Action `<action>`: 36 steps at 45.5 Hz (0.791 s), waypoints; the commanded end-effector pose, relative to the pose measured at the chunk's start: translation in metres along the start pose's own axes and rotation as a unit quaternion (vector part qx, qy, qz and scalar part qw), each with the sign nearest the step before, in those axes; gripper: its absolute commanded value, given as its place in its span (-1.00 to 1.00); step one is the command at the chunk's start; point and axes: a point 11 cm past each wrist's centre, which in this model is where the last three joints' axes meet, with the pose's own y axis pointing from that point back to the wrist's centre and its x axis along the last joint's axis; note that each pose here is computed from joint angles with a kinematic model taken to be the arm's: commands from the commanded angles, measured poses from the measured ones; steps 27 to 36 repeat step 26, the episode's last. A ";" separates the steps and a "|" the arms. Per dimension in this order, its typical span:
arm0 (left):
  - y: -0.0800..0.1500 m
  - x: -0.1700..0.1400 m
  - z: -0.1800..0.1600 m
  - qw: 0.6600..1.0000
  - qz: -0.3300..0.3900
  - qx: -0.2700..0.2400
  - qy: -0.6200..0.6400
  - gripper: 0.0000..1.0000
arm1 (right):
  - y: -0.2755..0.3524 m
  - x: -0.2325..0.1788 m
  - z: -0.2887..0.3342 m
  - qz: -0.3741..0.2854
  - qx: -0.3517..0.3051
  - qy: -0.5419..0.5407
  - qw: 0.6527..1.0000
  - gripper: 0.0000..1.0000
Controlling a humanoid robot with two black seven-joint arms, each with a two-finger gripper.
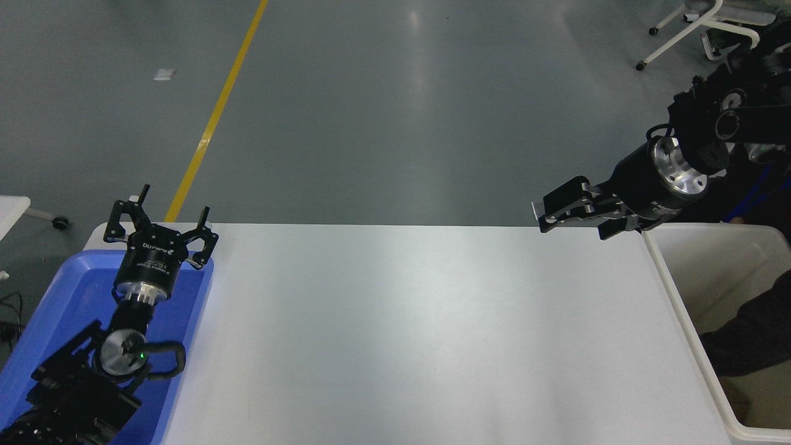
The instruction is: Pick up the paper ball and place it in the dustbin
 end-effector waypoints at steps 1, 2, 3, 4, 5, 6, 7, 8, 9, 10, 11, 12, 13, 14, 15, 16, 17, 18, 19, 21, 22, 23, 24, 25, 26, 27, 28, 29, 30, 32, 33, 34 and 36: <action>0.000 0.000 0.000 1.000 0.000 -0.001 0.000 1.00 | 0.008 -0.024 -0.089 -0.053 -0.007 0.073 0.996 1.00; 0.000 0.000 0.000 1.000 0.000 0.000 0.000 1.00 | 0.007 -0.025 -0.094 -0.055 -0.006 0.079 0.995 1.00; 0.000 0.000 0.000 1.000 0.000 -0.001 0.000 1.00 | 0.006 -0.026 -0.098 -0.056 -0.005 0.084 0.995 1.00; 0.000 0.000 0.000 1.000 0.000 -0.001 0.000 1.00 | 0.004 -0.026 -0.101 -0.057 -0.005 0.086 0.995 1.00; 0.000 0.000 0.000 1.000 0.000 0.000 0.000 1.00 | 0.002 -0.027 -0.104 -0.059 -0.006 0.089 0.994 1.00; 0.000 0.000 0.000 1.000 0.000 -0.001 0.000 1.00 | 0.000 -0.028 -0.106 -0.061 -0.007 0.091 0.994 1.00; 0.000 0.000 0.000 1.000 0.000 -0.001 0.000 1.00 | -0.001 -0.028 -0.108 -0.063 -0.007 0.092 0.994 1.00; 0.000 0.000 0.000 1.000 0.000 -0.001 0.000 1.00 | -0.002 -0.029 -0.109 -0.064 -0.007 0.091 0.994 1.00; 0.000 0.000 0.000 1.000 0.000 -0.001 0.000 1.00 | -0.003 -0.030 -0.110 -0.065 -0.006 0.091 0.994 1.00; 0.000 0.000 0.000 1.000 0.000 0.000 0.000 1.00 | -0.003 -0.030 -0.111 -0.065 -0.005 0.089 0.994 1.00; 0.000 0.000 0.000 1.000 0.000 -0.001 0.000 1.00 | -0.003 -0.029 -0.111 -0.064 -0.005 0.088 0.994 1.00; 0.000 0.000 0.000 1.000 0.000 -0.001 0.000 1.00 | -0.003 -0.029 -0.111 -0.064 -0.004 0.087 0.994 1.00; 0.000 0.000 0.000 1.000 0.000 -0.001 0.000 1.00 | -0.003 -0.029 -0.111 -0.064 -0.004 0.087 0.994 1.00; 0.000 0.000 0.000 1.000 0.000 -0.001 0.000 1.00 | -0.003 -0.029 -0.110 -0.064 -0.005 0.087 0.994 1.00; 0.000 0.000 0.000 1.000 0.000 -0.001 0.000 1.00 | -0.003 -0.029 -0.110 -0.064 -0.005 0.086 0.994 1.00; 0.000 0.000 0.000 1.000 0.000 -0.001 0.000 1.00 | -0.003 -0.029 -0.109 -0.064 -0.006 0.085 0.994 1.00; 0.000 0.000 0.000 1.000 0.000 0.000 0.000 1.00 | -0.003 -0.029 -0.109 -0.064 -0.006 0.085 0.994 1.00; 0.000 0.000 0.000 1.000 0.000 -0.001 0.000 1.00 | -0.003 -0.029 -0.108 -0.064 -0.006 0.084 0.994 1.00; 0.000 0.000 0.000 1.000 0.000 -0.001 0.000 1.00 | -0.003 -0.029 -0.108 -0.064 -0.006 0.085 0.994 1.00; 0.000 0.000 0.000 1.000 0.000 -0.001 0.000 1.00 | -0.003 -0.029 -0.108 -0.063 -0.006 0.084 0.994 1.00; 0.000 0.000 0.000 1.000 0.000 -0.001 0.000 1.00 | -0.003 -0.029 -0.108 -0.063 -0.006 0.084 0.994 1.00; 0.000 0.000 0.000 1.000 0.000 -0.001 0.000 1.00 | -0.003 -0.029 -0.108 -0.063 -0.006 0.084 0.994 1.00; 0.000 0.000 0.000 1.000 0.000 -0.001 0.001 1.00 | -0.004 -0.029 -0.108 -0.065 -0.006 0.084 0.994 1.00; 0.000 0.000 0.000 1.000 0.000 -0.001 0.000 1.00 | -0.003 -0.029 -0.108 -0.063 -0.004 0.082 0.995 1.00; 0.000 0.000 0.000 1.000 0.000 -0.001 0.000 1.00 | -0.003 -0.028 -0.107 -0.062 -0.005 0.082 0.995 1.00; 0.000 0.000 0.000 1.000 0.000 -0.001 0.000 1.00 | -0.003 -0.028 -0.107 -0.062 -0.005 0.082 0.995 1.00; 0.000 0.000 0.000 1.000 0.000 -0.001 0.000 1.00 | -0.003 -0.028 -0.107 -0.062 -0.005 0.082 0.995 1.00; 0.000 0.000 0.000 1.000 0.000 -0.001 0.000 1.00 | -0.003 -0.028 -0.107 -0.062 -0.005 0.082 0.995 1.00; 0.000 0.000 0.000 1.000 0.000 -0.001 0.000 1.00 | -0.003 -0.028 -0.107 -0.062 -0.005 0.082 0.995 1.00; 0.000 0.000 0.000 1.000 0.000 -0.001 0.000 1.00 | -0.003 -0.028 -0.107 -0.062 -0.005 0.082 0.995 1.00; 0.000 0.000 0.000 1.000 0.000 -0.001 0.000 1.00 | -0.003 -0.028 -0.107 -0.062 -0.005 0.082 0.995 1.00; 0.000 0.000 0.000 1.000 0.000 -0.001 0.000 1.00 | -0.003 -0.028 -0.107 -0.062 -0.005 0.082 0.995 1.00; 0.000 0.000 0.000 1.000 0.000 -0.001 0.000 1.00 | -0.003 -0.028 -0.107 -0.062 -0.005 0.082 0.995 1.00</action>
